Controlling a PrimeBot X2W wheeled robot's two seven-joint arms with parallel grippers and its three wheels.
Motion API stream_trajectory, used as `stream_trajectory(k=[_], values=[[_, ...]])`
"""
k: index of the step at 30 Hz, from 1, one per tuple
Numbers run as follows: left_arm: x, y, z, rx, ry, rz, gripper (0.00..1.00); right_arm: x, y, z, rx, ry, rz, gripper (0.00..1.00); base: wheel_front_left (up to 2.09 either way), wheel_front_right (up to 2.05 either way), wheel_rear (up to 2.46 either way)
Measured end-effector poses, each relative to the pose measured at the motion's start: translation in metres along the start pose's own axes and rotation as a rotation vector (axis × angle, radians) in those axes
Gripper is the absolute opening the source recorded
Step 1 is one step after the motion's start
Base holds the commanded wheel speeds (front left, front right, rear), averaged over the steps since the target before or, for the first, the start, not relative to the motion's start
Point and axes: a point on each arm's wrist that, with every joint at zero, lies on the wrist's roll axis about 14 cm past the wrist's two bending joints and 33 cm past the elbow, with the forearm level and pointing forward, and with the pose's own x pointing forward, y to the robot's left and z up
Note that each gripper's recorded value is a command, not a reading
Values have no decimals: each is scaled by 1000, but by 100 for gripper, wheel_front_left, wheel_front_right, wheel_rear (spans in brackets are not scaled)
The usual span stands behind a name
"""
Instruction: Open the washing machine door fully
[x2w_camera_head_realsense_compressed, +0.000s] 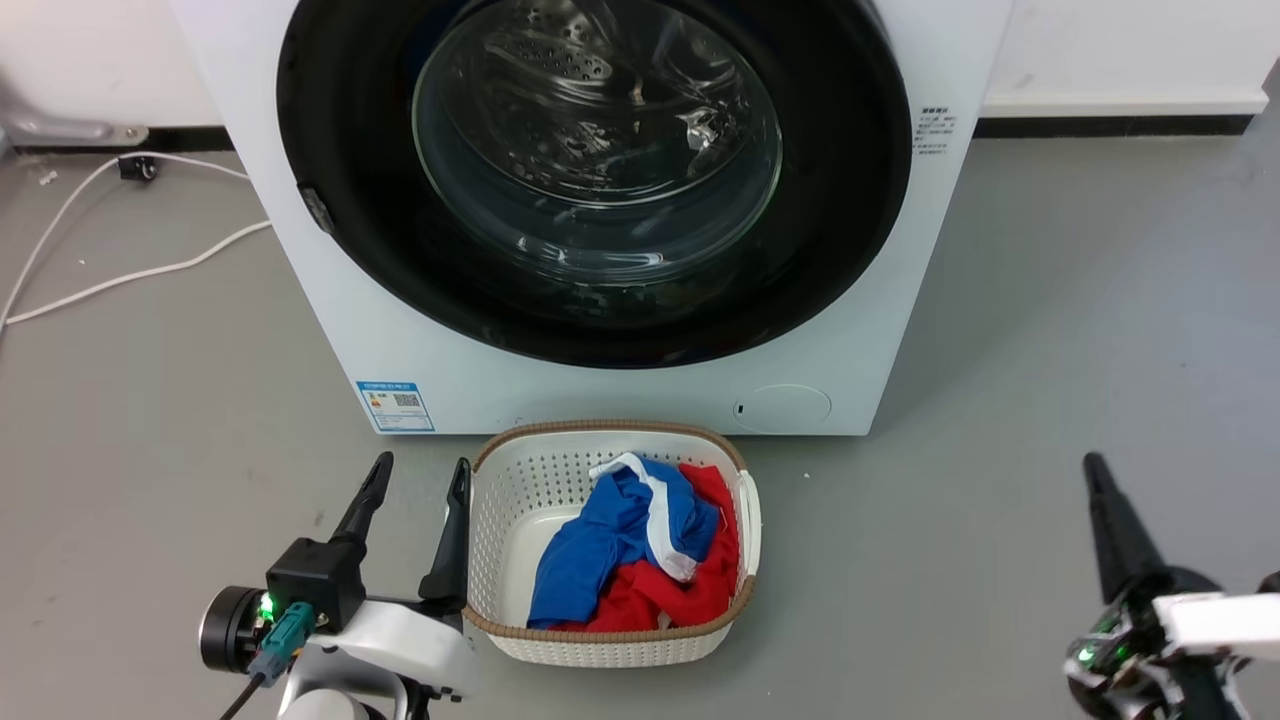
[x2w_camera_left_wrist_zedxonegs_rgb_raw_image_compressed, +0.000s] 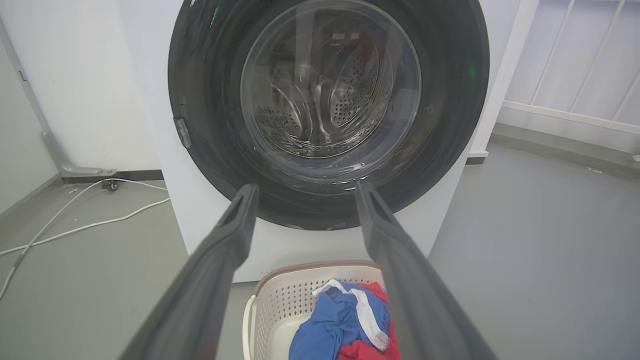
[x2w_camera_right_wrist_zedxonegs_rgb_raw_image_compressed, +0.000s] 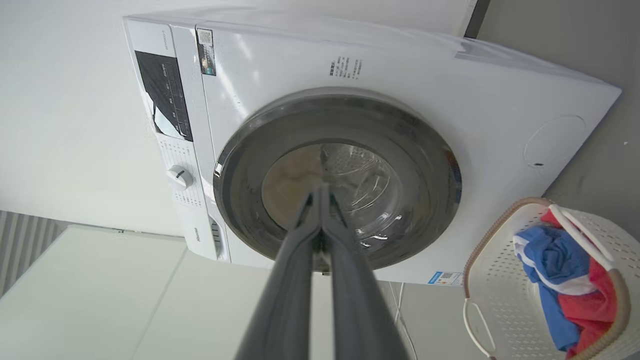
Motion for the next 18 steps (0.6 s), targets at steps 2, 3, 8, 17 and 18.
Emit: stream_trajectory(k=[2, 3, 8, 17, 18], values=[[4, 0, -1, -2, 2, -2, 100, 8, 2, 12, 46, -31, 7, 0, 0, 0, 0], [6, 0, -2, -3, 2, -2, 100, 12, 2, 17, 76, -40, 10, 0, 0, 0, 0], [20, 1, -3, -9, -4, -2, 100, 42, 10, 44, 108, -74, 37, 0, 0, 0, 0], [51, 3, -15, -27, -4, 8, 100, 117, 31, 65, 55, -48, 91, 0, 0, 0, 0], [54, 3, -16, -28, -4, 8, 100, 127, 33, 64, 46, -33, 94, 0, 0, 0, 0]])
